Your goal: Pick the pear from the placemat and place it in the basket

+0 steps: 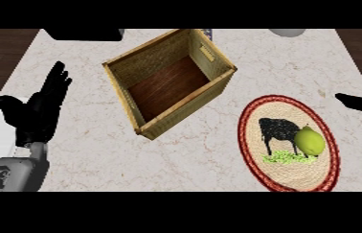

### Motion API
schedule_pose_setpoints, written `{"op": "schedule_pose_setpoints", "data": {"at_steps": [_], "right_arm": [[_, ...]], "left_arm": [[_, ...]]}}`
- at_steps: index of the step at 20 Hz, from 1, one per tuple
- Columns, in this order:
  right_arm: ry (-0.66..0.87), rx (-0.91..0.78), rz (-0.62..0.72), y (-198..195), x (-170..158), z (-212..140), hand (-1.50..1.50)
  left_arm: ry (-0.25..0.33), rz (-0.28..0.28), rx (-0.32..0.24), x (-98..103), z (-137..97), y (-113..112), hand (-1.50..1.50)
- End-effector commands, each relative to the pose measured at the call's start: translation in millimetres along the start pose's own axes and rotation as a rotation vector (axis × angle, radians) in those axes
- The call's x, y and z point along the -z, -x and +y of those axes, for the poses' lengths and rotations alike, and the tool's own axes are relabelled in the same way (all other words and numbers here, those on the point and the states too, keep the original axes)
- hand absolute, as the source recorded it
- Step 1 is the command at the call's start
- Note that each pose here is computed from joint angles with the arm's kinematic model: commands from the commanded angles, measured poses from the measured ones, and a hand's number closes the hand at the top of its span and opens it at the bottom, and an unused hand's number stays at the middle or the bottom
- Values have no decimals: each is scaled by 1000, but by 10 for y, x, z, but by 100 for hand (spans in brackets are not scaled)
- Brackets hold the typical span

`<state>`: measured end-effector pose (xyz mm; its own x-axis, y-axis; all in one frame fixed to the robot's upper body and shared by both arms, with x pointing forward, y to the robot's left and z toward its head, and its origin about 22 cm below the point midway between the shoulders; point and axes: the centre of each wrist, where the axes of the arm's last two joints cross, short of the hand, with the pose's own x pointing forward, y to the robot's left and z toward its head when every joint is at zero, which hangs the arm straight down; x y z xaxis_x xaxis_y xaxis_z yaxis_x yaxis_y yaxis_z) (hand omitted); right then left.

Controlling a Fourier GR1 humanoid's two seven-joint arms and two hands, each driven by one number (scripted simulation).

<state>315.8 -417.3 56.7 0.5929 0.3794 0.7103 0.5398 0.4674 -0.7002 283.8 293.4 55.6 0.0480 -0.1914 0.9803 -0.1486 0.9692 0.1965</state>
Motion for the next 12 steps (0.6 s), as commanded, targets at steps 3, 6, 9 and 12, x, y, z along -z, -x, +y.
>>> {"op": "schedule_pose_setpoints", "data": {"at_steps": [3,6,9,12], "right_arm": [[-169,-333,205,-551,143,-338,-150],[-420,-479,306,-563,73,-249,-150],[-554,-529,355,-940,122,-581,-150],[-626,-499,388,-1162,98,-760,-150]], "left_arm": [[-4,2,14,104,-31,-31,0],[5,15,10,15,-170,71,0],[-5,37,9,26,2,107,0],[-19,21,4,-11,7,185,0]]}}
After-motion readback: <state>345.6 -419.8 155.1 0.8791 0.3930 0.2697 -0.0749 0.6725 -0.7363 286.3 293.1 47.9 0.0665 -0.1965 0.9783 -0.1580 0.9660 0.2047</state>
